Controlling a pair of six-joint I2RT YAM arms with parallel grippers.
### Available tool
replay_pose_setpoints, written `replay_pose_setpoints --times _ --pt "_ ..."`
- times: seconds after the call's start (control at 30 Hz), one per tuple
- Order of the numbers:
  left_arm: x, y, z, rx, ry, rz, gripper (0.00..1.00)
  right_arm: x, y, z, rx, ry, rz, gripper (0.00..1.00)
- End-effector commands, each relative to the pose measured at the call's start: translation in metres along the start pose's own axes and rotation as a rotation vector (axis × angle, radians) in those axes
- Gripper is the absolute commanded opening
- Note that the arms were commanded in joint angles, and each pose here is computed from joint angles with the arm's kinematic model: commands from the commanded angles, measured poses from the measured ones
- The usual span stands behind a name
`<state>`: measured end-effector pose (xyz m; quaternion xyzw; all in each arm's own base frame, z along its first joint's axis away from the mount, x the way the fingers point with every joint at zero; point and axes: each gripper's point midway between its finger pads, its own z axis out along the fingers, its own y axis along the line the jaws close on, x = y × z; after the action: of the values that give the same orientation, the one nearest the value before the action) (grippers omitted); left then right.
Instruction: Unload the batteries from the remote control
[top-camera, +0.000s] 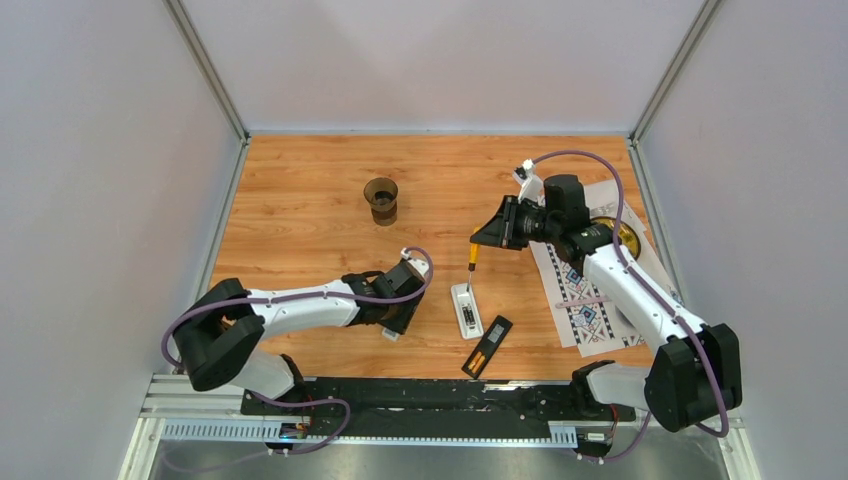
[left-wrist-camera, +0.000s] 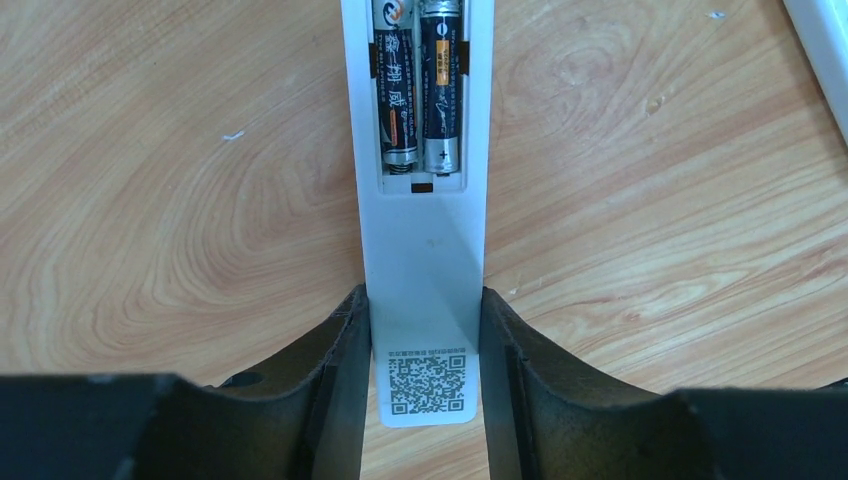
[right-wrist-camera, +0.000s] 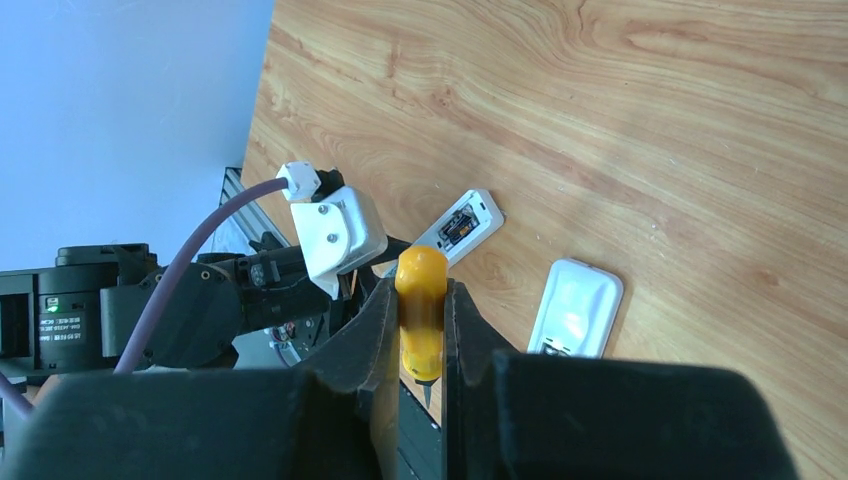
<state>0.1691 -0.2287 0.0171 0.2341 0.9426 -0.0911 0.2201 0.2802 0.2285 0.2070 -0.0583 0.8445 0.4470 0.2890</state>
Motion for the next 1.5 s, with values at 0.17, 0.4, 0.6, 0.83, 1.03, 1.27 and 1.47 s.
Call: replay_pose_setpoints --times 0.17,0.4,0.6,0.83,1.03,1.27,1.47 --pt "-0.02 -0.062 0.003 0.134 0.025 0.171 0.21 -0.004 -0.002 -0.002 0.013 -0.02 -0.034 0.0" --pt "-0.039 -0.108 0.007 0.229 0.014 0.242 0.21 -0.013 -0.023 -0.017 0.104 -0.093 0.003 0.0" --pt "-0.054 -0.149 -0.002 0.324 -0.024 0.289 0.21 -0.022 -0.056 -0.039 0.159 -0.164 0.097 0.0" --pt "-0.039 -0.134 0.004 0.272 0.004 0.295 0.25 -0.021 -0.058 -0.04 0.149 -0.163 0.099 0.0" --pt "-0.027 -0.106 0.0 0.187 -0.01 0.286 0.29 -0.022 -0.058 -0.04 0.147 -0.17 0.092 0.0" --pt "-0.016 -0.083 -0.002 0.124 -0.01 0.308 0.43 -0.02 -0.057 -0.033 0.122 -0.156 0.092 0.0" --pt "-0.01 -0.07 -0.004 0.08 -0.003 0.308 0.79 -0.014 -0.052 -0.02 0.102 -0.136 0.09 0.0"
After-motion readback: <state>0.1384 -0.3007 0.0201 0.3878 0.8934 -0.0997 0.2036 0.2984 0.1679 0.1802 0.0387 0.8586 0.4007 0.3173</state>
